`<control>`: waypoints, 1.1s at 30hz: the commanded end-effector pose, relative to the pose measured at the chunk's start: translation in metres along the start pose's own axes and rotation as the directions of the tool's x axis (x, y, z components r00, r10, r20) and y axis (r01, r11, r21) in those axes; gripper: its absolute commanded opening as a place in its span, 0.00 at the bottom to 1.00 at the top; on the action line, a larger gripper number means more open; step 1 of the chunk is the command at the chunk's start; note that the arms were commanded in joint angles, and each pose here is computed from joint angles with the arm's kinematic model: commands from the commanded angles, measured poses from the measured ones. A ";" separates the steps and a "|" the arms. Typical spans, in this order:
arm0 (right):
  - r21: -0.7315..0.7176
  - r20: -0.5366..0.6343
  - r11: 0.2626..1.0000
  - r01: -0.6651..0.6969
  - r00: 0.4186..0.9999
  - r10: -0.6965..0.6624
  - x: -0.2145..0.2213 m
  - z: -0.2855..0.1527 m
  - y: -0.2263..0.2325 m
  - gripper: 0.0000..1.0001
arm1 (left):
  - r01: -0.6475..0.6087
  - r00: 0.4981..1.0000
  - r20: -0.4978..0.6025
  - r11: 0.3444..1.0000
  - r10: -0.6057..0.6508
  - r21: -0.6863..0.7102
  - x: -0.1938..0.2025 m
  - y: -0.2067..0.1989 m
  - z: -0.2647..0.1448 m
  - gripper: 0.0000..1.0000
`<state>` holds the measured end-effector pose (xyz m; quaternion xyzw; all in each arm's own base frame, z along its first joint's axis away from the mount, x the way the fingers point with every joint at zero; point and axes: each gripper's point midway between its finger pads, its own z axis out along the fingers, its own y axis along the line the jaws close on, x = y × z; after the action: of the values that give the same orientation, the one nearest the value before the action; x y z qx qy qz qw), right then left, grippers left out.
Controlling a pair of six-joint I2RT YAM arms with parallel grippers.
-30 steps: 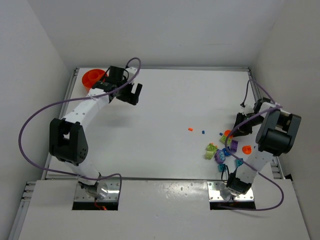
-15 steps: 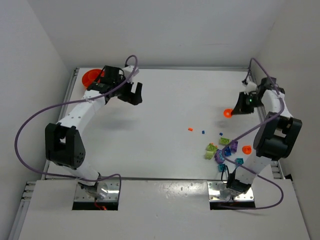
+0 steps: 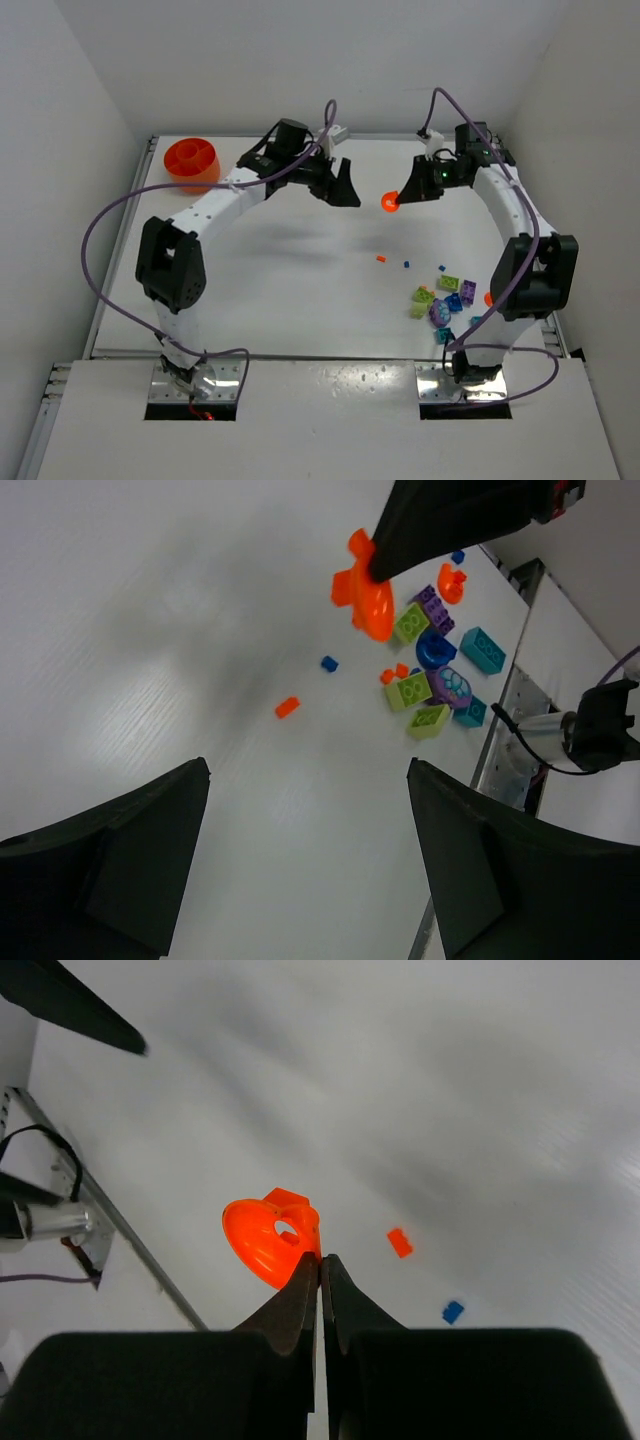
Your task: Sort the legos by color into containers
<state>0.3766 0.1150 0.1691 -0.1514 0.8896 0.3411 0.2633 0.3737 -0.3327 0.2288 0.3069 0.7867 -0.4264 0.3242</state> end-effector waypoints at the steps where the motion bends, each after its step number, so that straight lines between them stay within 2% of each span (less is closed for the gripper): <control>1: -0.123 0.064 0.991 0.058 0.997 -0.050 -0.032 0.006 0.031 0.00 | -0.050 0.997 0.058 0.992 0.044 0.119 -0.030 -0.040 0.017 0.86; 7: -0.195 0.047 0.977 0.082 0.996 -0.074 -0.030 0.018 0.063 0.00 | -0.018 0.998 0.057 0.991 0.011 0.131 -0.031 -0.039 0.030 0.78; 13: -0.185 0.034 0.979 0.092 0.996 -0.087 -0.024 0.023 0.066 0.00 | 0.002 0.999 0.046 0.992 -0.009 0.129 -0.027 -0.037 0.038 0.67; 16: -0.191 0.036 0.976 0.104 0.994 -0.099 -0.024 0.023 0.072 0.00 | 0.009 0.999 0.042 0.993 -0.014 0.116 -0.025 -0.032 0.041 0.54; 17: -0.190 0.044 0.975 0.112 0.993 -0.106 -0.028 0.021 0.073 0.00 | 0.016 0.999 0.035 0.993 -0.020 0.115 -0.021 -0.031 0.042 0.46; 23: -0.188 0.058 0.974 0.126 0.991 -0.117 -0.031 0.019 0.075 0.00 | 0.023 0.999 0.032 0.995 -0.026 0.095 -0.018 -0.026 0.043 0.24; 24: -0.188 0.065 0.974 0.126 0.991 -0.115 -0.034 0.018 0.077 0.01 | 0.023 0.999 0.032 0.995 -0.026 0.095 -0.018 -0.026 0.043 0.18; 26: -0.188 0.065 0.974 0.125 0.991 -0.115 -0.034 0.017 0.077 0.16 | 0.020 0.999 0.031 0.997 -0.023 0.074 -0.016 -0.021 0.044 0.11; 27: -0.187 0.074 0.973 0.135 0.990 -0.123 -0.038 0.016 0.078 0.30 | 0.028 0.999 0.026 0.998 -0.029 0.059 -0.014 -0.019 0.044 0.05; 29: -0.172 0.075 0.973 0.155 0.987 -0.144 -0.038 0.012 0.079 0.42 | 0.035 0.999 0.017 0.999 -0.035 0.002 -0.010 -0.009 0.044 0.01; 30: -0.154 0.085 0.973 0.175 0.983 -0.164 -0.042 0.007 0.080 0.49 | 0.024 0.999 0.039 0.997 -0.021 -0.076 -0.015 0.000 0.038 0.00; 31: -0.135 0.091 0.972 0.190 0.980 -0.179 -0.044 0.003 0.080 0.52 | 0.024 0.999 0.048 0.994 -0.019 -0.106 -0.018 0.002 0.034 0.00; 33: -0.068 0.096 0.976 0.205 0.975 -0.199 -0.045 -0.006 0.072 0.55 | 0.042 0.997 0.066 0.977 -0.029 -0.207 -0.018 0.032 0.014 0.00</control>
<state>0.3742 0.1762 0.1971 -0.2053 0.8569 0.3917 0.2650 0.3933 -0.3684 0.2047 0.2723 0.8079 -0.4117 0.3219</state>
